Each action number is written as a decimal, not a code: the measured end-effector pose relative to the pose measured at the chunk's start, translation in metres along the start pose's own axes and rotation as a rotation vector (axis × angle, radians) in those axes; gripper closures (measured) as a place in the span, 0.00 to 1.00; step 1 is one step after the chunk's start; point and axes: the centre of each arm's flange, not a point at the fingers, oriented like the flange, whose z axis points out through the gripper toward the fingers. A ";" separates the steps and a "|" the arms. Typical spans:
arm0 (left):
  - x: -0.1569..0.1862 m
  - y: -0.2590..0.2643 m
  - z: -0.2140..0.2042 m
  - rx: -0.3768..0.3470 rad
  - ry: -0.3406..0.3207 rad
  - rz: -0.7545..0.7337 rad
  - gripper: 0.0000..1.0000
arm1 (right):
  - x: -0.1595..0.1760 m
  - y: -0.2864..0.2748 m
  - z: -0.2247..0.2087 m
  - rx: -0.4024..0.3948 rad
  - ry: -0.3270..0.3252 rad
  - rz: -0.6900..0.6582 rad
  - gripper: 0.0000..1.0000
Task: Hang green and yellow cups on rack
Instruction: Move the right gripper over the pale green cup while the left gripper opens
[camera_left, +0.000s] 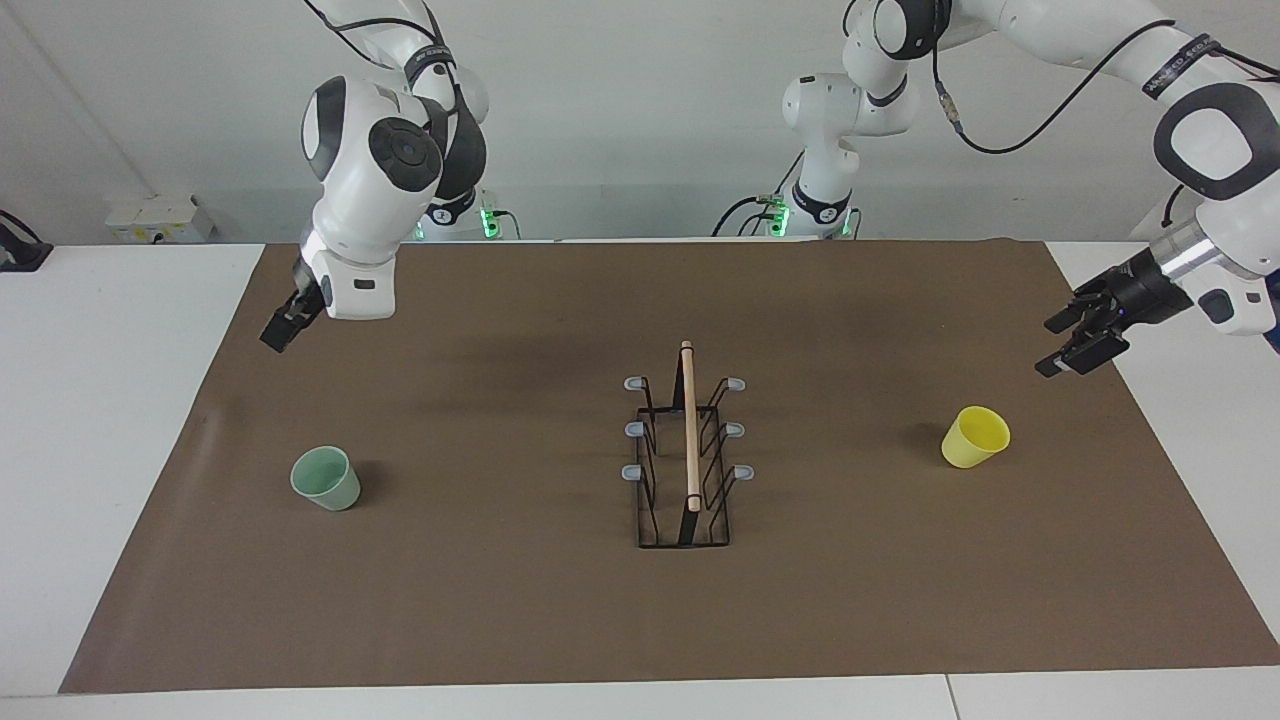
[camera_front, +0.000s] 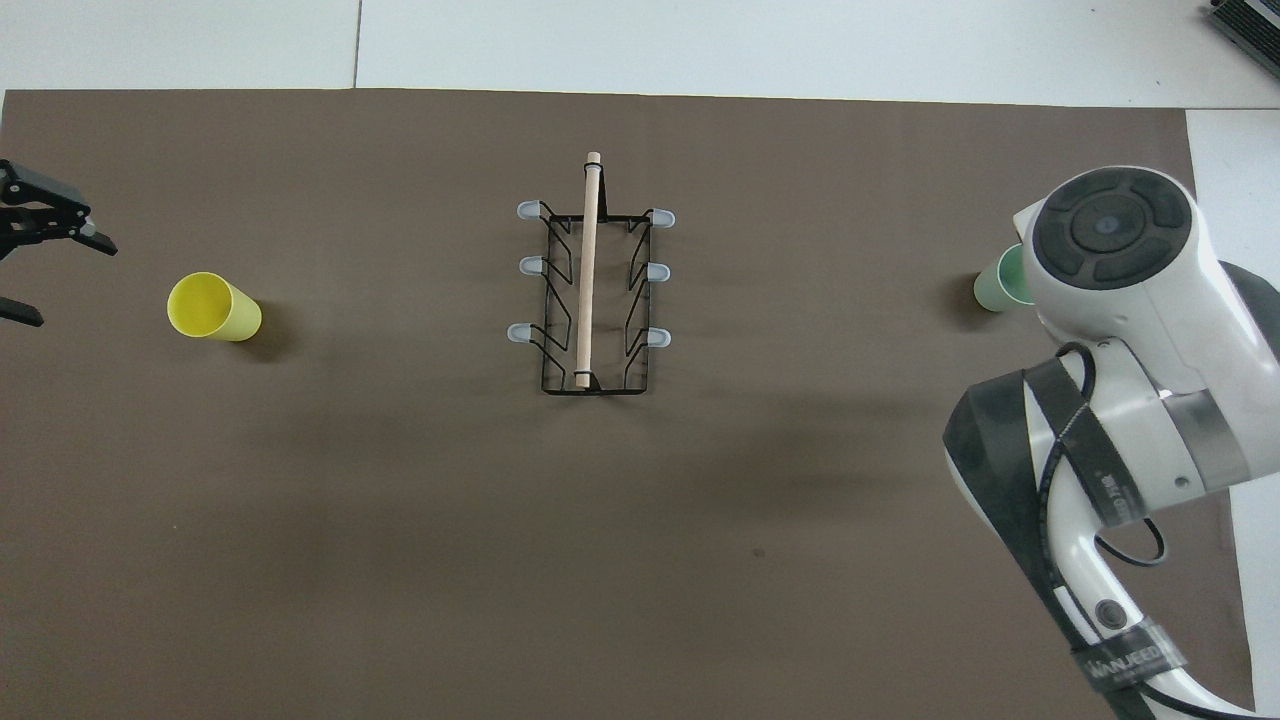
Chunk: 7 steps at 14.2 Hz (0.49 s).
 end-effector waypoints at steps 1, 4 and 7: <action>0.007 0.001 0.006 -0.008 -0.014 -0.055 0.04 | 0.001 0.001 0.001 -0.014 -0.023 -0.031 0.00; 0.010 0.010 0.005 -0.036 -0.012 -0.180 0.04 | 0.018 0.008 0.014 -0.054 -0.076 -0.116 0.00; 0.015 0.014 -0.004 -0.115 -0.014 -0.290 0.04 | 0.051 0.011 0.036 -0.066 -0.126 -0.184 0.00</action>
